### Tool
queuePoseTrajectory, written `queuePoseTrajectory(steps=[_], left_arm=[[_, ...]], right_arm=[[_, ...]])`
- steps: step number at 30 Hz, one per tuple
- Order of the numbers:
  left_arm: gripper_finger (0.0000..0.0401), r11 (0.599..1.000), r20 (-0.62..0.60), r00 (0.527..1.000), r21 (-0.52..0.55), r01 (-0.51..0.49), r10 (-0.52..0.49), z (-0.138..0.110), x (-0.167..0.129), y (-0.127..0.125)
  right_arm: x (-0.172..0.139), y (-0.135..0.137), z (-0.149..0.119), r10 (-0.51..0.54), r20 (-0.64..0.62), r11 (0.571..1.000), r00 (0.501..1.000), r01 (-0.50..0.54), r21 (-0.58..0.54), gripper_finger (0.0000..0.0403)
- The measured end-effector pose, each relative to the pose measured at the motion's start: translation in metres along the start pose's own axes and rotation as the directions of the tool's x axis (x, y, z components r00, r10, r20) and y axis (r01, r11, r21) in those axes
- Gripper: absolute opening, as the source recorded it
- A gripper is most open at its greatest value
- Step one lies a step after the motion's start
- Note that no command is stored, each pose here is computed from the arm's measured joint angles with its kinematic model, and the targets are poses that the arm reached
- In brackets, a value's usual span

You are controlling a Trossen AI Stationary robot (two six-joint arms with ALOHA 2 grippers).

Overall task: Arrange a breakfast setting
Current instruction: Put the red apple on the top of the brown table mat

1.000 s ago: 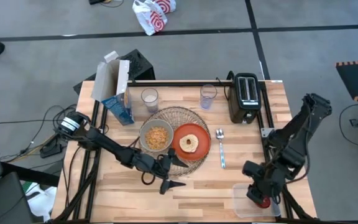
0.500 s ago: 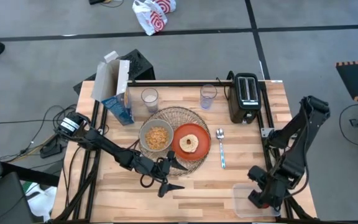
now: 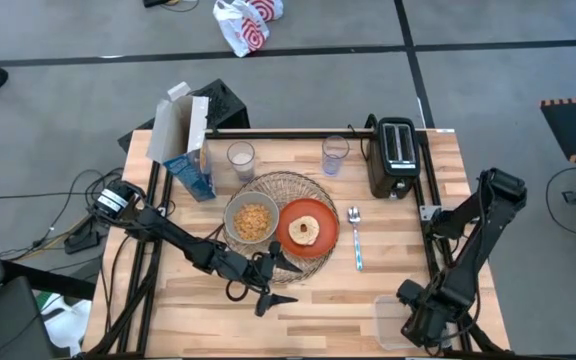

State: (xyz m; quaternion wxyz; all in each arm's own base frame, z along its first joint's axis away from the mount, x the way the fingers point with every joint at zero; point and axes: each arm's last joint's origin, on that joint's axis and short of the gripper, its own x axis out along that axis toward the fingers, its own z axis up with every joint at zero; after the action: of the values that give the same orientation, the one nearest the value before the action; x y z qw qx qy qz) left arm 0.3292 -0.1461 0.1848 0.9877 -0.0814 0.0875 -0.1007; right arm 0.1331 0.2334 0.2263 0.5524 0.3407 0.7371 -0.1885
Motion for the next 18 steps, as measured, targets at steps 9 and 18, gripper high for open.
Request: queuePoseTrajectory(steps=[9, 18], left_arm=[[0.0348, 0.999, 0.005, 0.999, -0.006, -0.033, 0.033, 0.0, 0.0, 0.001], [0.0348, 0.999, 0.005, 0.999, -0.007, -0.033, 0.033, 0.0, 0.0, 0.001]], right_arm=[[0.029, 0.011, 0.003, -0.079, -0.012, 0.997, 0.997, 0.079, 0.008, 0.0357], [0.063, 0.019, 0.006, -0.183, -0.07, 0.98, 0.981, 0.177, -0.091, 0.0337]])
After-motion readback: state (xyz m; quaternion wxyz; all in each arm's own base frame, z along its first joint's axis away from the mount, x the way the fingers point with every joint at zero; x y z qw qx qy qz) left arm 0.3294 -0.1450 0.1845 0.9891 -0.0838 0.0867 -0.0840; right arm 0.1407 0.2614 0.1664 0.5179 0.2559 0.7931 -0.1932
